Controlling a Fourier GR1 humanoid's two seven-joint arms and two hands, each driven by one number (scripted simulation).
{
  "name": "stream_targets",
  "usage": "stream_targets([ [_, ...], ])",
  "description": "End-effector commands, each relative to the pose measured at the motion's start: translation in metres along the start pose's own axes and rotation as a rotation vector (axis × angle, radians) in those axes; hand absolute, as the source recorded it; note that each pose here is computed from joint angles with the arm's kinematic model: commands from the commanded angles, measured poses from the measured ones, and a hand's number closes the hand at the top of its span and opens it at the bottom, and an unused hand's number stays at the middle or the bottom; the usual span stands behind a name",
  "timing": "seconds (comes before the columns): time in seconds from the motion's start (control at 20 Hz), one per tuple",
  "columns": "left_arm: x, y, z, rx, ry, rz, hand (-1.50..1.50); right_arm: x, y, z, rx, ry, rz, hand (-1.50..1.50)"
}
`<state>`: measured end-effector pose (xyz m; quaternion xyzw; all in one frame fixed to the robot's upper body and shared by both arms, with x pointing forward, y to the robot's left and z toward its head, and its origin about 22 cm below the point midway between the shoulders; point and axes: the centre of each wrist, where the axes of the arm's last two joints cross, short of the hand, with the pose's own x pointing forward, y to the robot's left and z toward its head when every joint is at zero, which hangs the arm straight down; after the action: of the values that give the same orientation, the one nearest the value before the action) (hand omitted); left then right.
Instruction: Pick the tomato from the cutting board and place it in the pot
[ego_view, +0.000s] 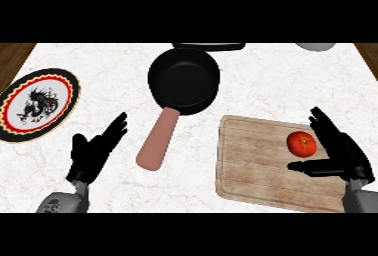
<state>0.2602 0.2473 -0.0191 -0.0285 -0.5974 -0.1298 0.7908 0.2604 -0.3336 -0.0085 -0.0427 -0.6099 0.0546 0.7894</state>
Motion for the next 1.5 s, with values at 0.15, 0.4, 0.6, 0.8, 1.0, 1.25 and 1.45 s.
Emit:
stream_targets([
  [0.15, -0.010, -0.005, 0.011, 0.004, 0.020, 0.001, 0.00, -0.040, 0.014, -0.009, 0.057, -0.052, 0.135, 1.50],
  [0.4, -0.017, -0.010, 0.008, 0.004, 0.010, -0.002, 0.00, -0.054, 0.003, -0.007, 0.042, -0.061, 0.014, 1.50],
  [0.6, -0.005, -0.002, -0.003, -0.001, 0.012, 0.002, 0.00, -0.054, 0.024, -0.010, 0.035, -0.144, -0.025, 1.50],
  [0.8, -0.002, -0.016, 0.002, -0.021, -0.010, 0.001, 0.00, -0.016, -0.018, -0.051, 0.189, -0.212, 0.017, 1.50],
  [1.0, -0.004, -0.011, 0.003, -0.014, -0.008, -0.018, 0.00, -0.001, -0.032, -0.076, 0.240, -0.306, 0.012, 1.50],
  [1.25, -0.008, 0.004, 0.004, -0.018, 0.005, -0.014, 0.00, 0.024, -0.035, -0.089, 0.202, -0.450, 0.154, 1.50],
  [1.45, -0.001, 0.000, -0.003, -0.012, 0.004, -0.016, 0.00, 0.041, -0.026, -0.097, 0.181, -0.483, 0.253, 1.50],
])
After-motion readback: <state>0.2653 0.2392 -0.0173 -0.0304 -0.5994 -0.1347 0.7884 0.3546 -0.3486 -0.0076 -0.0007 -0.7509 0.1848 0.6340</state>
